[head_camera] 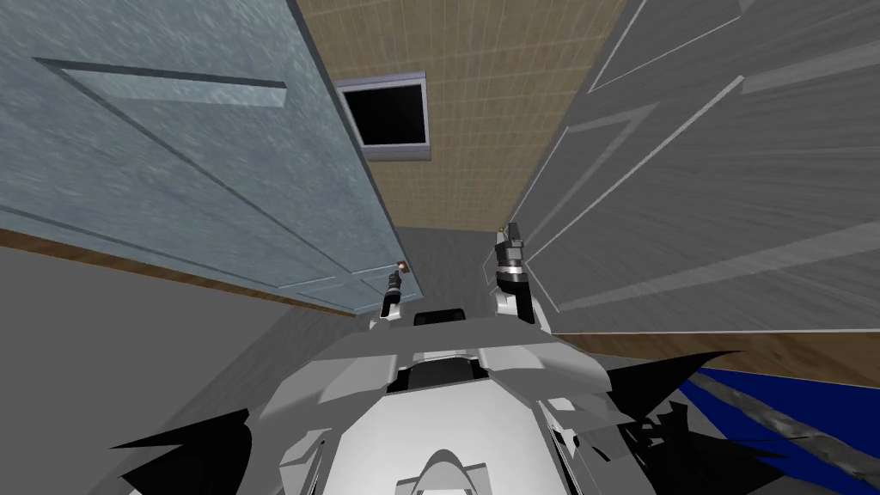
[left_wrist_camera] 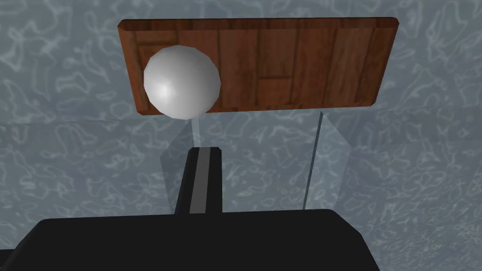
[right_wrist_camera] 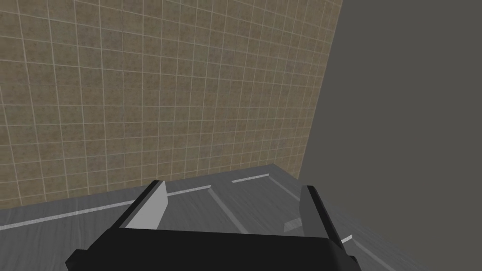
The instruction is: Push the door open
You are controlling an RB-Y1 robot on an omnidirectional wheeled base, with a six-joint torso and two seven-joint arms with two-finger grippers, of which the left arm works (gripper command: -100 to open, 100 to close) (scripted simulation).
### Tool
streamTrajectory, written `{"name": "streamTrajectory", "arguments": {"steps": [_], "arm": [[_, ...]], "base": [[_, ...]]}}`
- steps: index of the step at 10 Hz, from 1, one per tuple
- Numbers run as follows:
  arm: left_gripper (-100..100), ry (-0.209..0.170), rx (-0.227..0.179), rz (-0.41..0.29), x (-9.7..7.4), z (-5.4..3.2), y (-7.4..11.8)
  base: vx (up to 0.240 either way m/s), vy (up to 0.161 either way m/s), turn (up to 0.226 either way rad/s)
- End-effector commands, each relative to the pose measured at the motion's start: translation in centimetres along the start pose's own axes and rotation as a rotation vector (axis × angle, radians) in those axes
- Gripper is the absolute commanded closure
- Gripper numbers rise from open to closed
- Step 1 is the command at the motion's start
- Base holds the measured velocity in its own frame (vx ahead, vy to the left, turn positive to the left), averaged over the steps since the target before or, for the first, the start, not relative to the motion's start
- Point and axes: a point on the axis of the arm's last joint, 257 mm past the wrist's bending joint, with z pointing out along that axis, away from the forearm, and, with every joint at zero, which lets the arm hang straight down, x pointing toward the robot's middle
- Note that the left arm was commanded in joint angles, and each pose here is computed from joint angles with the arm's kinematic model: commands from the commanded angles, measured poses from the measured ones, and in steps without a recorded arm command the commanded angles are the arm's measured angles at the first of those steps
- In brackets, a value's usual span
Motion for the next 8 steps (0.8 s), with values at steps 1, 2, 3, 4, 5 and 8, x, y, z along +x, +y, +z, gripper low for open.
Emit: {"name": "streamTrajectory", "arguments": {"steps": [1, 2, 3, 4, 5, 8], "arm": [[-100, 0.000, 0.000, -0.005, 0.27, -0.18, 0.04], [-100, 0.000, 0.001, -0.008, 0.44, -0.26, 0.06], [-100, 0.000, 0.001, -0.012, 0.60, -0.33, 0.08], [-100, 0.000, 0.001, -0.016, 0.80, -0.41, 0.10], [-100, 0.000, 0.001, -0.013, 0.72, -0.38, 0.08], [-100, -0.009, 0.006, -0.010, 0.26, -0.64, 0.09]], "base": [[-0.220, -0.117, 0.039], [-0.242, -0.116, 0.047], [-0.213, -0.107, 0.037], [-0.199, -0.096, 0.038], [-0.094, -0.042, 0.009], [0.145, 0.004, -0.024]]}}
